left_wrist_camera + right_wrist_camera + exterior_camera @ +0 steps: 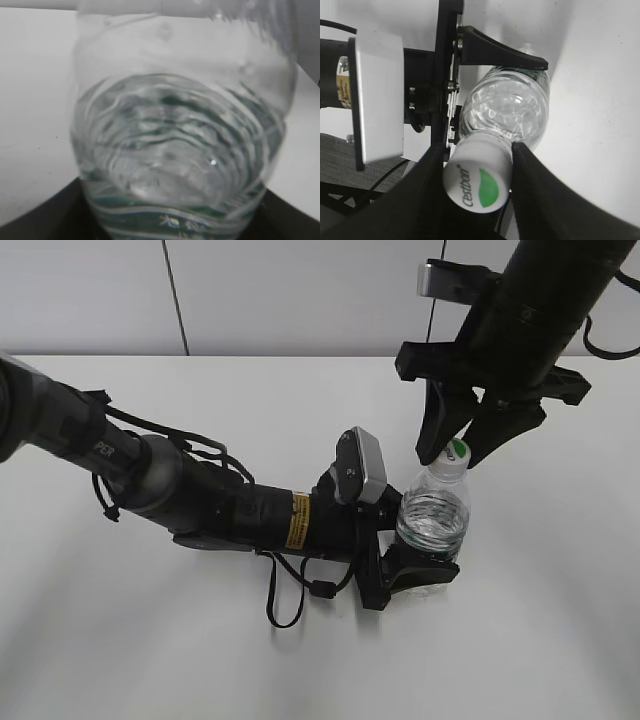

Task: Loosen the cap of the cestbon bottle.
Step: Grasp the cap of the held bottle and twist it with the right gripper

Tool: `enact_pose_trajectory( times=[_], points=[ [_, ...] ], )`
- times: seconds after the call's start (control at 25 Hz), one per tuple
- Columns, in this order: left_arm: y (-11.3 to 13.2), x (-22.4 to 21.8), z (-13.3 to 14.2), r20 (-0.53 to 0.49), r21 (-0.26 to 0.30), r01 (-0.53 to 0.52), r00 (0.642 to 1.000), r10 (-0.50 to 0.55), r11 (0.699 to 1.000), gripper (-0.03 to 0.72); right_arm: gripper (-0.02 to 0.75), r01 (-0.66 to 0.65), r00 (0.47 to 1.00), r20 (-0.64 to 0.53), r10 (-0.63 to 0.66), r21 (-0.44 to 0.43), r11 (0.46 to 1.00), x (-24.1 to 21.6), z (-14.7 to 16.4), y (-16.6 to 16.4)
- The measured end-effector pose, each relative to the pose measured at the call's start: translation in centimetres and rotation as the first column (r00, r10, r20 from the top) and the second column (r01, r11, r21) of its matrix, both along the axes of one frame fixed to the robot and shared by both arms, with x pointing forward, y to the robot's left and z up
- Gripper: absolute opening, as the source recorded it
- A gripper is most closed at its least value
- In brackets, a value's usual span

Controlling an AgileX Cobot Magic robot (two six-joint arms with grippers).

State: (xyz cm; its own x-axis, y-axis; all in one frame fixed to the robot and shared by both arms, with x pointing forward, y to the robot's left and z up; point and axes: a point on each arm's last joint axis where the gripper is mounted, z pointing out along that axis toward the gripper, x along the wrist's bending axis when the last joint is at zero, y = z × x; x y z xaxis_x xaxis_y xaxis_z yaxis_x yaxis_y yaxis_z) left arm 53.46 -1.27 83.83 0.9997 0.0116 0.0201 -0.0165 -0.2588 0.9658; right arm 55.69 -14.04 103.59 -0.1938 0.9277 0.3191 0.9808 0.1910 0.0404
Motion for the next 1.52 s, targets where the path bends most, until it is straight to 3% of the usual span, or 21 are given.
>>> enact_pose_trajectory(
  times=[0.16,0.36,0.48,0.68,0.8,0.96,1.16,1.28,1.52],
  points=[
    [0.0,0.0,0.0,0.000,0.000,-0.001,1.000,0.001,1.000,0.504,0.312,-0.065,0.998,0.022,0.065,0.001,0.998,0.0,0.0,0.0],
    [0.0,0.0,0.0,0.000,0.000,-0.001,1.000,0.001,1.000,0.504,0.312,-0.308,0.946,0.105,0.307,-0.008,0.951,0.0,0.0,0.0],
    [0.0,0.0,0.0,0.000,0.000,-0.001,1.000,0.001,1.000,0.503,0.312,-0.525,0.833,0.183,0.522,-0.035,0.850,0.0,0.0,0.0],
    [0.0,0.0,0.0,0.000,0.000,0.001,1.000,-0.001,1.000,0.503,0.312,-0.822,0.507,0.295,0.810,-0.119,0.557,0.0,0.1,0.1],
    [0.0,0.0,0.0,0.000,0.000,0.001,1.000,-0.001,1.000,0.503,0.312,-0.865,0.421,0.314,0.851,-0.144,0.481,-0.1,0.2,0.1],
    [0.0,0.0,0.0,0.000,0.000,0.001,1.000,-0.001,1.000,0.503,0.340,-0.861,0.429,0.317,0.846,-0.139,0.488,0.0,0.2,0.2],
    [0.0,0.0,0.0,0.000,0.000,0.001,1.000,-0.001,1.000,0.503,0.538,-0.844,0.467,0.326,0.822,-0.112,0.524,-0.1,0.3,0.4],
    [0.0,0.0,0.0,0.000,0.000,0.001,1.000,-0.001,1.000,0.503,0.580,-0.827,0.500,0.322,0.804,-0.097,0.554,-0.1,0.3,0.4],
    [0.0,0.0,0.0,0.000,0.000,0.001,1.000,-0.001,1.000,0.503,0.590,-0.643,0.725,0.293,0.624,-0.039,0.765,-0.1,1.0,0.4]
  ],
)
